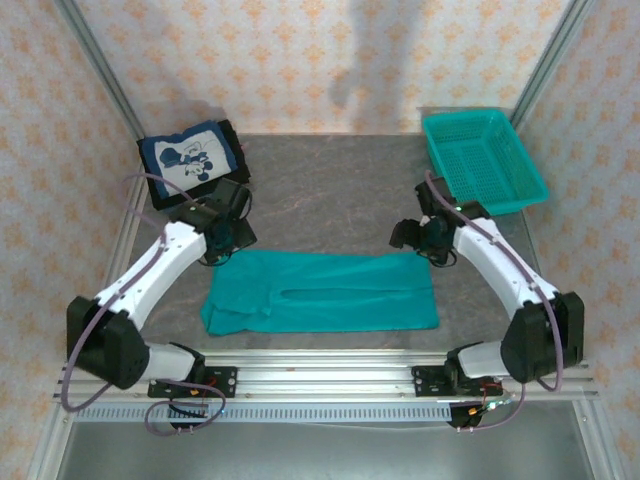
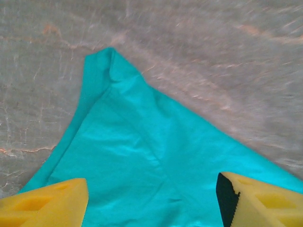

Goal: Fold and stack the t-shirts

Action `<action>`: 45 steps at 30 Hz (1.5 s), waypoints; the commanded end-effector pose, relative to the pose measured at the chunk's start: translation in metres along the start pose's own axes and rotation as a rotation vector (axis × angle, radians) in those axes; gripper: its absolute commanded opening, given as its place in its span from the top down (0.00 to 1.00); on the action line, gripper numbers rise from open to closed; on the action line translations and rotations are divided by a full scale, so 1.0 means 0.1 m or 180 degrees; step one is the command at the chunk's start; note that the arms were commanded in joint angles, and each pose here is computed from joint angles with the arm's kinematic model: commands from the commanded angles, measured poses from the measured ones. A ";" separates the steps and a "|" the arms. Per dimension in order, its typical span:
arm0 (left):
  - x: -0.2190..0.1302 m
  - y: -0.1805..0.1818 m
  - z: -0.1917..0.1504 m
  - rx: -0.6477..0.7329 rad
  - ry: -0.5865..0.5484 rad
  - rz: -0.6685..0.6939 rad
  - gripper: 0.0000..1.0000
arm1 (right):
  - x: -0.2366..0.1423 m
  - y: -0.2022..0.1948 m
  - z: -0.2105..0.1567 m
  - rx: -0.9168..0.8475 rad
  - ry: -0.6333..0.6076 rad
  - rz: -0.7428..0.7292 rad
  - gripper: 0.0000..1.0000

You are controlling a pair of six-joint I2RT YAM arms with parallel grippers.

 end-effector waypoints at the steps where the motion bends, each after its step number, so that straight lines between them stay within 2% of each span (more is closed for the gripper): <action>1: 0.22 0.10 -0.15 0.0005 0.0205 0.0281 0.36 | 0.18 -0.09 -0.11 -0.0173 0.0209 -0.0332 0.40; 2: 0.32 0.07 -0.17 0.0022 0.0293 0.0283 0.45 | 0.30 -0.11 -0.14 -0.0139 0.0248 -0.0344 0.51; 5: 0.61 0.00 -0.26 0.0075 0.0513 0.0311 0.76 | 0.54 -0.15 -0.19 -0.0080 0.0412 -0.0458 0.74; 7: 0.78 -0.03 -0.31 0.0127 0.0591 0.0359 0.87 | 0.67 -0.17 -0.21 -0.0067 0.0468 -0.0527 0.85; 10: 1.05 -0.08 -0.35 0.0195 0.0741 0.0442 0.95 | 0.84 -0.23 -0.22 -0.0050 0.0479 -0.0639 0.91; 17: 1.56 -0.58 -0.21 0.0313 0.1022 0.0260 0.99 | 1.09 -0.42 -0.34 0.0010 0.0656 -0.0910 0.98; 20: 1.65 -0.91 0.00 0.0466 0.0916 0.0225 0.99 | 1.10 -0.48 -0.43 0.0076 0.0736 -0.0923 0.98; 24: 1.84 -1.31 0.46 0.0571 0.0743 0.0174 0.99 | 1.13 -0.53 -0.61 0.0269 0.0932 -0.0789 0.98; 29: 2.01 -1.81 1.15 0.0511 0.0396 -0.0133 0.99 | 1.15 -0.44 -0.86 0.0652 0.1134 -0.0533 0.98; 35: 2.26 -2.29 1.68 0.0285 0.0062 -0.0907 0.95 | 1.21 -0.34 -1.13 0.1424 0.1005 -0.0248 0.98; 37: 2.34 -2.38 1.77 0.0191 -0.0052 -0.1151 0.93 | 1.26 -0.24 -1.25 0.1586 0.0950 -0.0112 0.98; 42: 2.52 -2.43 1.84 0.0104 -0.0105 -0.1386 0.91 | 1.39 0.11 -1.63 0.1770 0.0863 0.0174 0.98; 45: 2.50 -2.43 1.89 0.0152 -0.0161 -0.1445 0.91 | 1.50 0.31 -1.88 0.1806 0.0909 0.0274 0.99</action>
Point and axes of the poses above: each hand's point on the last joint's axis, 136 mm out from that joint toward the fingers, its own x axis out along the fingers, its own y axis along the line the jaws close on, z = x × y, the point moved 5 cm from there along -x, back along the fingers, and after that the axes turned 14 degrees about x, right-handed, at the moved point
